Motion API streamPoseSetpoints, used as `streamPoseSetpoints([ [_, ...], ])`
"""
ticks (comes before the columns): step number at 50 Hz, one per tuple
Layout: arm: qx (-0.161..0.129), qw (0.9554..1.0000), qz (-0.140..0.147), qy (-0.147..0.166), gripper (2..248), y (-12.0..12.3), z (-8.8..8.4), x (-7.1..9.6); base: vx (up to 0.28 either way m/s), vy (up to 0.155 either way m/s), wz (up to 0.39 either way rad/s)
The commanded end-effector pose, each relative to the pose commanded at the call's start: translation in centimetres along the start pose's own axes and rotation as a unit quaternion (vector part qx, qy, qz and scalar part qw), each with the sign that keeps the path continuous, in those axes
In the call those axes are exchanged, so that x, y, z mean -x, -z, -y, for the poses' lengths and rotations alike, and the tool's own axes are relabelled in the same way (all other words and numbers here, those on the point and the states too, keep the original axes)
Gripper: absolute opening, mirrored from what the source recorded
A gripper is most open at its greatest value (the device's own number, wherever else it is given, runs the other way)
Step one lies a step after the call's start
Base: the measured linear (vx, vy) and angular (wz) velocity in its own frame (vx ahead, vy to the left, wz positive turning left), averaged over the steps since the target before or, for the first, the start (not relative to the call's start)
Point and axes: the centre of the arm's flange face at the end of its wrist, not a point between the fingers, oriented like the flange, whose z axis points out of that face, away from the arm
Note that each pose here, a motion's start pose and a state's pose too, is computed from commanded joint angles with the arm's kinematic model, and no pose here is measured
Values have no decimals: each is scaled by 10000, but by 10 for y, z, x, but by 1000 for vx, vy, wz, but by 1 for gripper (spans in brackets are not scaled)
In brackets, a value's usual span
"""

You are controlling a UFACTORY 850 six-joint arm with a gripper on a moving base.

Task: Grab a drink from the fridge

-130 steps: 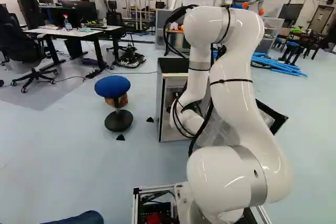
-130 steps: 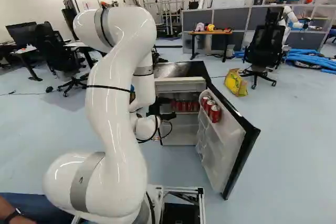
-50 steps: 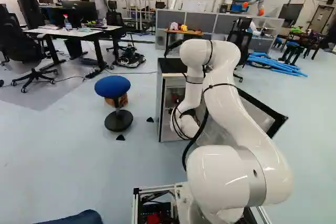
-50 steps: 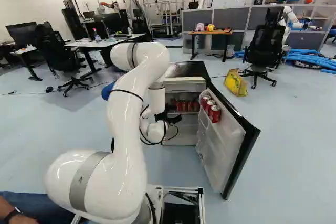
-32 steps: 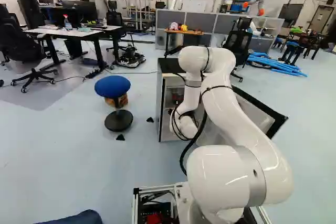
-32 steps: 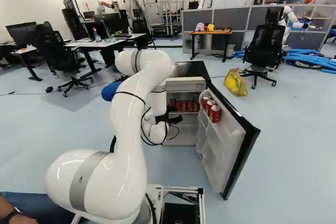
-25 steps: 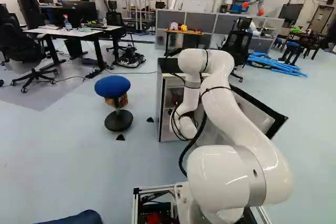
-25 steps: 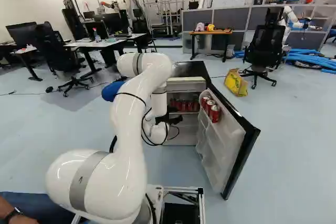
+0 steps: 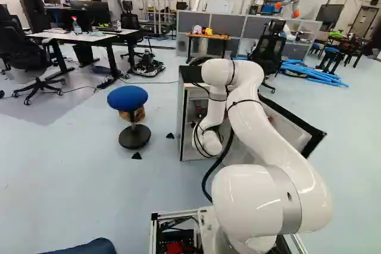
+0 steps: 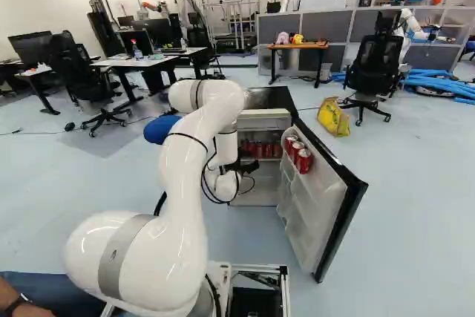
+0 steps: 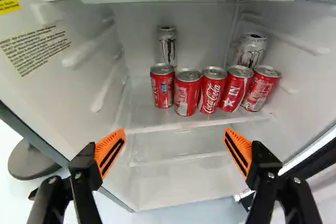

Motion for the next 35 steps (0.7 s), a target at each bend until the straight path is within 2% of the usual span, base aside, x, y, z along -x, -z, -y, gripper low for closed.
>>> streamPoseSetpoints([
  [35, 12, 9995, -315, -6, 247, -39, -1, 0, 0, 0, 0],
])
